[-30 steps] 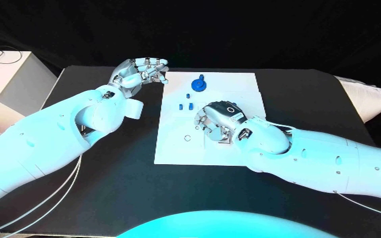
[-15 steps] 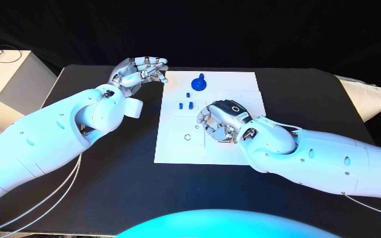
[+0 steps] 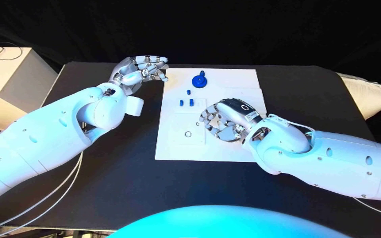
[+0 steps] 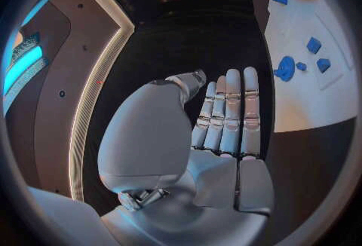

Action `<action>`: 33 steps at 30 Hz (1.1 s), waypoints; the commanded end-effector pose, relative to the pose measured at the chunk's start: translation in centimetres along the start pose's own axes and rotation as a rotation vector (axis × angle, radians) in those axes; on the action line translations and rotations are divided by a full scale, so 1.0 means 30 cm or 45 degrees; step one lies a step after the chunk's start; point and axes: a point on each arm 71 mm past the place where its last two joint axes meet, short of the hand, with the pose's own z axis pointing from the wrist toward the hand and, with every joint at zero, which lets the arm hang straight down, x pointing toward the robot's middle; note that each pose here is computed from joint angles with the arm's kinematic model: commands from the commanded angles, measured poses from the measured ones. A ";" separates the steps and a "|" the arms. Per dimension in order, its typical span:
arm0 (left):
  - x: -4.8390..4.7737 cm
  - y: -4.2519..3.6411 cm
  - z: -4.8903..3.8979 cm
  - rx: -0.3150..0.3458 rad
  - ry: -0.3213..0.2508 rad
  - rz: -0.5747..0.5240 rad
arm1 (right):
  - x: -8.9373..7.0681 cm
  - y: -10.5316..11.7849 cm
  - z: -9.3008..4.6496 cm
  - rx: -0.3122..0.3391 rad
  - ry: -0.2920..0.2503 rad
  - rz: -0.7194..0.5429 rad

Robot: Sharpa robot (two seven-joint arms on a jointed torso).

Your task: Assemble the parts on the task board

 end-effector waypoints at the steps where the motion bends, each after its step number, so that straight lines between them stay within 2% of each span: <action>1: 0.004 0.013 0.000 -0.002 0.009 -0.017 | -0.003 0.018 -0.015 -0.075 0.021 0.086; 8: 0.001 0.052 -0.004 -0.027 0.002 -0.030 | -0.001 0.017 -0.047 -0.101 0.095 0.124; 15: -0.001 0.092 -0.012 -0.055 -0.004 -0.043 | 0.041 0.019 -0.088 -0.126 0.227 0.158; 26: 0.000 0.131 -0.017 -0.082 -0.006 -0.055 | 0.102 0.039 -0.138 -0.160 0.383 0.185; 33: 0.000 0.143 -0.019 -0.093 -0.006 -0.057 | 0.130 0.046 -0.157 -0.179 0.473 0.177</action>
